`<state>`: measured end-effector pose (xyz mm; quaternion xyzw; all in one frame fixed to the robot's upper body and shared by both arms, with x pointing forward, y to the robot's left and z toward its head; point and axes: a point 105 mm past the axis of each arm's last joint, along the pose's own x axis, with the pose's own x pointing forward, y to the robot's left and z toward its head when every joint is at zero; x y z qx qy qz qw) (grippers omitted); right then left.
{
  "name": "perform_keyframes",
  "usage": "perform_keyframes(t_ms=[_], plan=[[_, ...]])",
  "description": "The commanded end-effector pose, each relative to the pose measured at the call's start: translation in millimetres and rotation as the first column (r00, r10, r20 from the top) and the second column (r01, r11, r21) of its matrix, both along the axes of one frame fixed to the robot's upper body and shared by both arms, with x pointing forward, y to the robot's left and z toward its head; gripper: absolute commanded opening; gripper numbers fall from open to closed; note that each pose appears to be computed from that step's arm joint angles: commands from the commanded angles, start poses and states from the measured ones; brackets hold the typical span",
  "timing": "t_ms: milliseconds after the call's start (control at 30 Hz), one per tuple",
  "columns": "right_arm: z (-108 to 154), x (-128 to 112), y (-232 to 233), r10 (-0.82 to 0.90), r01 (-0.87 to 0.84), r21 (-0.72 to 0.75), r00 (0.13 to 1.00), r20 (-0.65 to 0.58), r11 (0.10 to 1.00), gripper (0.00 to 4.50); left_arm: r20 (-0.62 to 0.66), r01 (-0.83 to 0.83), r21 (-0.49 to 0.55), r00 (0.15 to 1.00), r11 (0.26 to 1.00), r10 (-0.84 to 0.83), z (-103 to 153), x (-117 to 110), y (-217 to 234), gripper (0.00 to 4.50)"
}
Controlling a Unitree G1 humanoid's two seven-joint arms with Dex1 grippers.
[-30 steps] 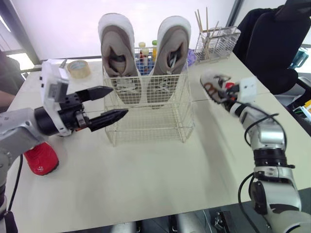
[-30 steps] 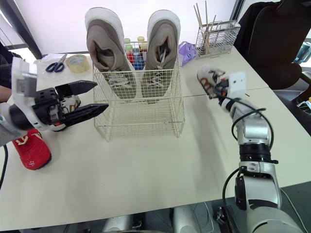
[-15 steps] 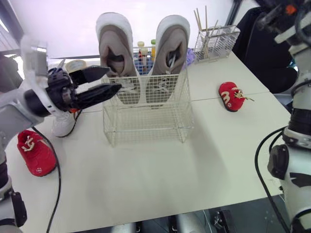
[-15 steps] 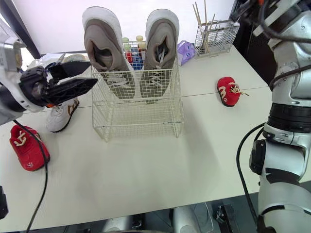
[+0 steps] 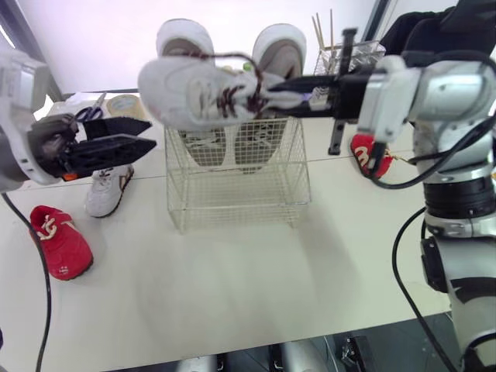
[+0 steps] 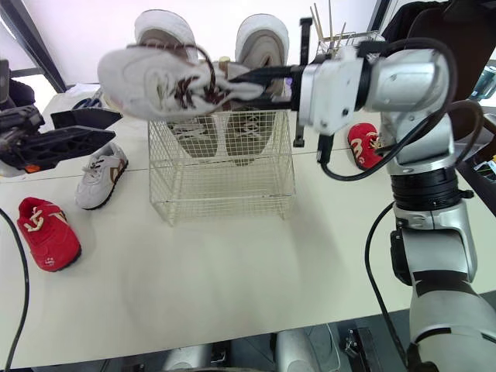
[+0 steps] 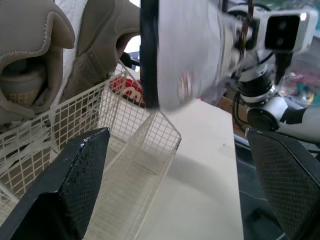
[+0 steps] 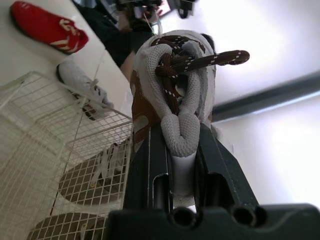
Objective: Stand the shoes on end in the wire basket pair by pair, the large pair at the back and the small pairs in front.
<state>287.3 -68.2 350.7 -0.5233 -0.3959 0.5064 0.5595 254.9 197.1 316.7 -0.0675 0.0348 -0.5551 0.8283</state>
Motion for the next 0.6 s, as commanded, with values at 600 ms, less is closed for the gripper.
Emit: perform_keyframes(t_ms=[600], plan=[[-16, -19, 24, 0.169, -0.159, -0.108, 0.982, 0.087, 0.981, 0.0, -0.052, 0.087, -0.01, 0.995, 0.996, -0.087, -14, 0, -23, 3.19]])
